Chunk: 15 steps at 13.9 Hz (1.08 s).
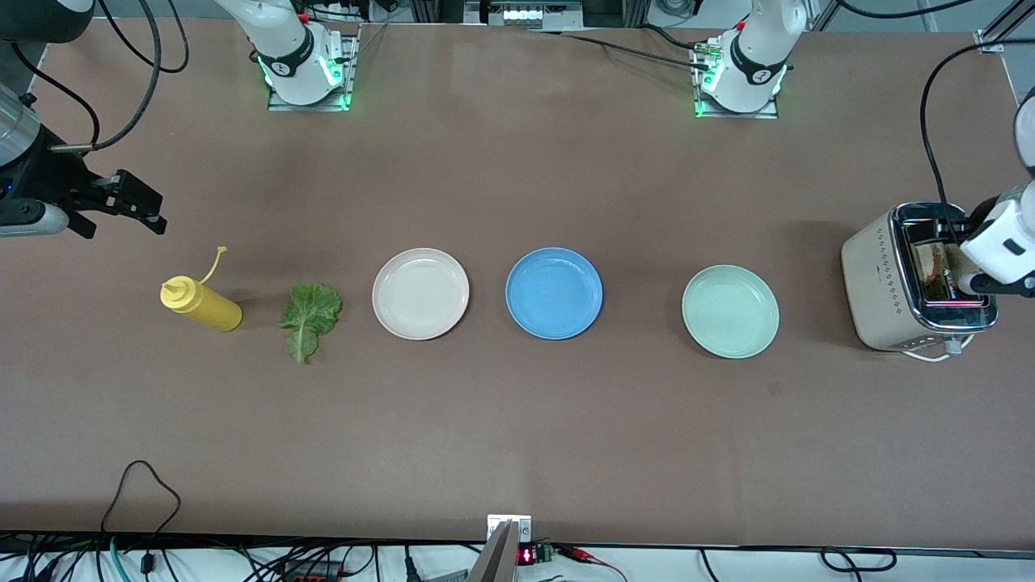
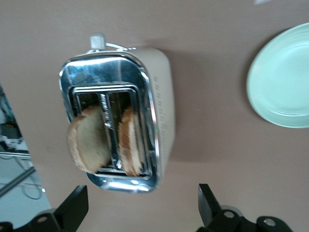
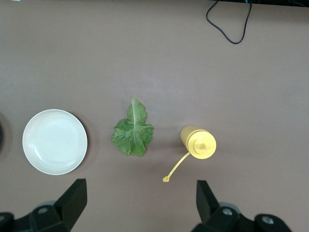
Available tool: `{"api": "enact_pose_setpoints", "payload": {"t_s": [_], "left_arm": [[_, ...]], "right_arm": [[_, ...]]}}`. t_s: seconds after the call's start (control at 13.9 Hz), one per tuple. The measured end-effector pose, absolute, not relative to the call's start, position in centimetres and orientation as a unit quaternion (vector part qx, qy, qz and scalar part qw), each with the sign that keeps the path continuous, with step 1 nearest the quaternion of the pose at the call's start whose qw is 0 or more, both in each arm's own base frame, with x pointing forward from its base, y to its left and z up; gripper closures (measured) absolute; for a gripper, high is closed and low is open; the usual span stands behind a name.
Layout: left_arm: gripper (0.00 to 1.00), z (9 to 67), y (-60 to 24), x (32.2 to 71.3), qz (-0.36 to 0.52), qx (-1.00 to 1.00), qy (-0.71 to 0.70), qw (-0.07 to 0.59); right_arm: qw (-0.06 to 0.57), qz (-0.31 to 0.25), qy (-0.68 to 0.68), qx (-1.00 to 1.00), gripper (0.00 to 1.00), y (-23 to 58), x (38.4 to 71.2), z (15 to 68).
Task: Make sandwich in blue plate with both arms
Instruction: 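Grasp a bread slice in the toaster with the left gripper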
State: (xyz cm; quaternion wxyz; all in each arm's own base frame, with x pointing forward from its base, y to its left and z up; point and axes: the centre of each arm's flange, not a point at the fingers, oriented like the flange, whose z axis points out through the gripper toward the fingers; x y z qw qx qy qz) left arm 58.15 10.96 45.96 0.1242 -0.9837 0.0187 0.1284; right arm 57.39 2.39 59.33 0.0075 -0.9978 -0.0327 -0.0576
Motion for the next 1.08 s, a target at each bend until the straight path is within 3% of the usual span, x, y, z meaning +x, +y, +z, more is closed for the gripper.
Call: {"api": "enact_pose_setpoints", "payload": {"t_s": [0.5, 1.08], "left_arm": [[0.07, 38.8, 15.6, 55.2, 0.083, -0.988, 0.040, 0.121], [0.89, 36.6, 16.1, 53.3, 0.091, -0.988, 0.043, 0.114]], "right_arm": [[0.008, -0.056, -0.033, -0.998, 0.00, 2.4, 57.5, 59.1], [0.008, -0.056, -0.033, -0.998, 0.00, 2.4, 57.5, 59.1]]}}
